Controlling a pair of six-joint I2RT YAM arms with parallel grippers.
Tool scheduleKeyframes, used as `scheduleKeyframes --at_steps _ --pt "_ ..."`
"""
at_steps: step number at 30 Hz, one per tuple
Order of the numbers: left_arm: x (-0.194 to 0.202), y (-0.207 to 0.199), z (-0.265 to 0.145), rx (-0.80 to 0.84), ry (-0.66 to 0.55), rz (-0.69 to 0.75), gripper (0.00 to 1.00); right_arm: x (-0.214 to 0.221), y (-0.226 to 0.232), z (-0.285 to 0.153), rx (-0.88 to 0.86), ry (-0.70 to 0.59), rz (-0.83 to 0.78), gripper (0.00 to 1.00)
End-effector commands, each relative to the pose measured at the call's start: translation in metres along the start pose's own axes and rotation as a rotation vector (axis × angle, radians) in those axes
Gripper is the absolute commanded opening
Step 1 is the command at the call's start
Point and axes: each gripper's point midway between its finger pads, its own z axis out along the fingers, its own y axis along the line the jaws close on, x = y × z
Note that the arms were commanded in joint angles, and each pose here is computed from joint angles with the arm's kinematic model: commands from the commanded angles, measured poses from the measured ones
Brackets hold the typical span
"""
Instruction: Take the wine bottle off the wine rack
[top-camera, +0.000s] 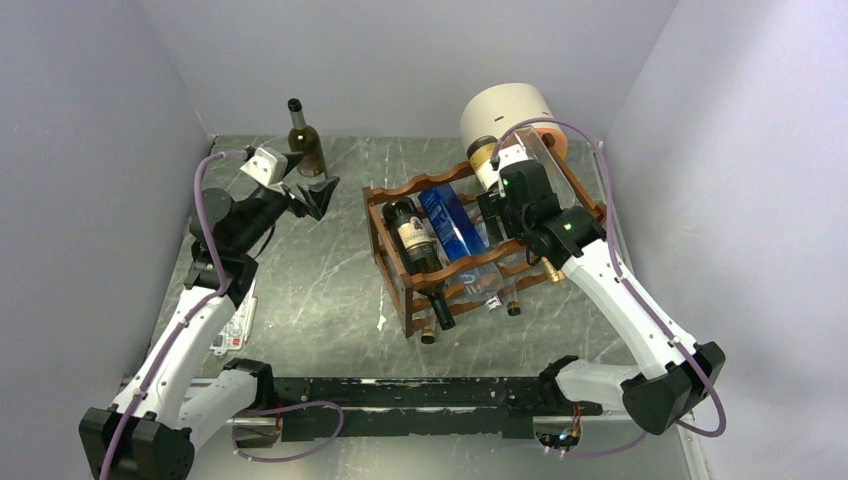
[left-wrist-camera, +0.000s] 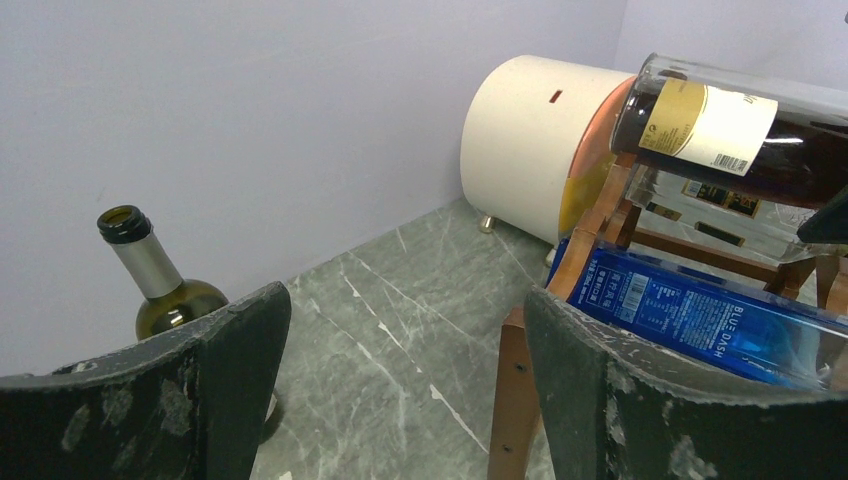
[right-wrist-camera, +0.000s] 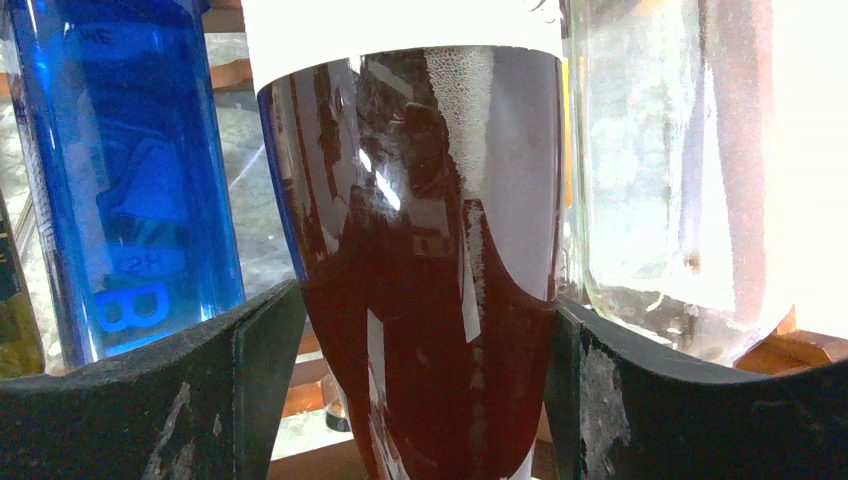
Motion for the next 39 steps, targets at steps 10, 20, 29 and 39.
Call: scheduleKeyframes --at_steps 10,20,29,39 --pt "-0.014 -0.011 0.004 0.043 -0.026 0.036 0.88 -0.020 0.005 0.014 -0.031 -0.072 0.011 0.77" --pt "-0.010 -0.016 0.006 0.050 -0.012 0.052 0.88 -0.040 0.006 0.001 -0.069 -0.144 0.050 0.47" --pt "-0.007 -0.016 0.008 0.052 -0.002 0.049 0.88 -0.076 0.014 -0.031 -0.182 -0.290 0.159 0.16" --pt "-0.003 -0.018 0.011 0.062 0.009 0.038 0.87 -0.101 0.016 -0.058 -0.249 -0.418 0.264 0.00"
